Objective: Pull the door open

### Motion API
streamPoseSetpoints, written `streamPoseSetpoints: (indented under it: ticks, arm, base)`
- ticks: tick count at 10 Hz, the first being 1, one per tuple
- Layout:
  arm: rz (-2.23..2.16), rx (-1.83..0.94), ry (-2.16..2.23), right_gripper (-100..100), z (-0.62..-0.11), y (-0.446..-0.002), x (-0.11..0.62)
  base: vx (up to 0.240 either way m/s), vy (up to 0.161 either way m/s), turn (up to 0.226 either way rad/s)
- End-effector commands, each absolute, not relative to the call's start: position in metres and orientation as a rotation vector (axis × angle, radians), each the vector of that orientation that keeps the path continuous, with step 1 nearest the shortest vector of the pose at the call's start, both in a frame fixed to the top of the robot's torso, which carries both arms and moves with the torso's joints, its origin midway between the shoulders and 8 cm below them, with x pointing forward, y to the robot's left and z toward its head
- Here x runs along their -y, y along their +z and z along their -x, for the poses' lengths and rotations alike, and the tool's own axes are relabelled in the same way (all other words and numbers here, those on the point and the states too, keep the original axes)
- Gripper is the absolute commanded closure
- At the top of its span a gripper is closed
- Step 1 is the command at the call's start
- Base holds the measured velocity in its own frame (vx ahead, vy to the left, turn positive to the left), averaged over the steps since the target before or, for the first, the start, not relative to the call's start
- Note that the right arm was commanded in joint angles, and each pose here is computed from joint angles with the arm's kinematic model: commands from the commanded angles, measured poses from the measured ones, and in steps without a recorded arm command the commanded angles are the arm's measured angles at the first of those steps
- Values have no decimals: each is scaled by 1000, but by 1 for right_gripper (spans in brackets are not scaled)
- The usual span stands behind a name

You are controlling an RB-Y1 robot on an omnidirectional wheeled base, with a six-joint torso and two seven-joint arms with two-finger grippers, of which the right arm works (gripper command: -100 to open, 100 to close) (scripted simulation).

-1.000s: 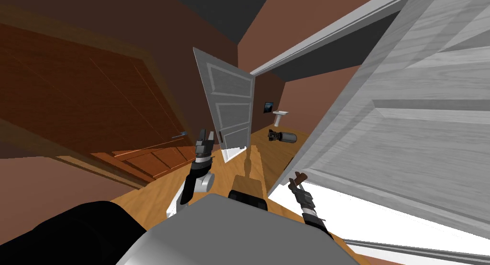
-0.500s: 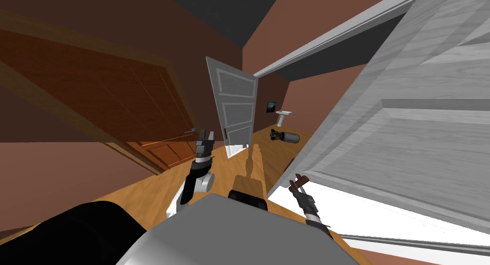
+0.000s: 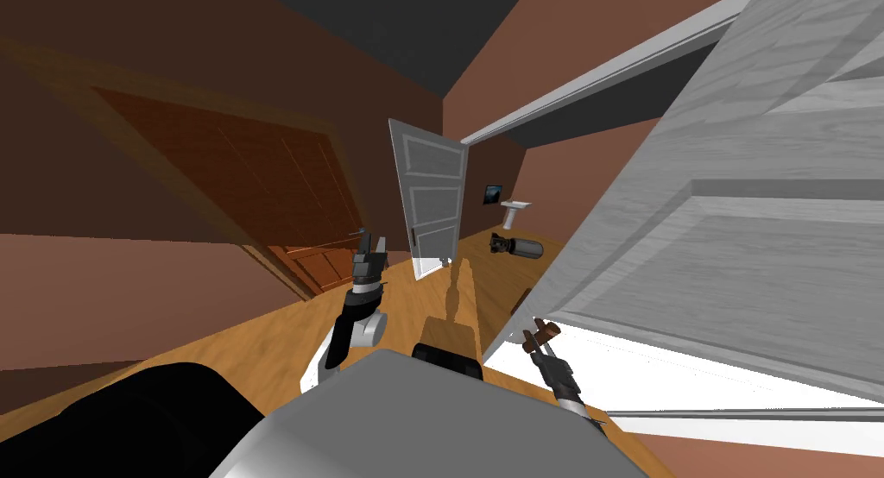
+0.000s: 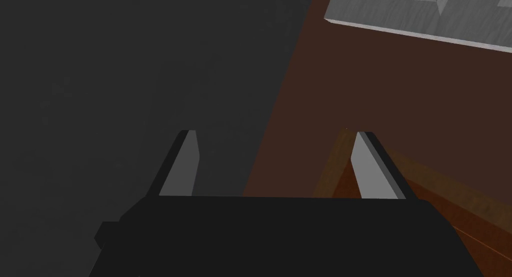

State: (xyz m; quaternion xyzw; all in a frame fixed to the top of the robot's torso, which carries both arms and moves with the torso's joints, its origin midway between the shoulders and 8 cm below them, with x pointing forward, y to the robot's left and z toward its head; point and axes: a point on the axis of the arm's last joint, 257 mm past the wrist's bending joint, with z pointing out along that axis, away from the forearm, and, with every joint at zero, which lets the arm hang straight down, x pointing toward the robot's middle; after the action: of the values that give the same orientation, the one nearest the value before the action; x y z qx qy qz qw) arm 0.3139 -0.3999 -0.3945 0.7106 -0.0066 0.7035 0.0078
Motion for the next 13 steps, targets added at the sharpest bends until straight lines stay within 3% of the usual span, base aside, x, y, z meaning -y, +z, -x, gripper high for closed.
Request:
streamPoseSetpoints:
  ticks: [1,13]
  arm:
    - [-2225,8,2207,100,-311,-394,400]
    - [-2262,-73,2246,100,-293,-394,397]
  base:
    - [-169,-34,147]
    - [-186,-57,125]
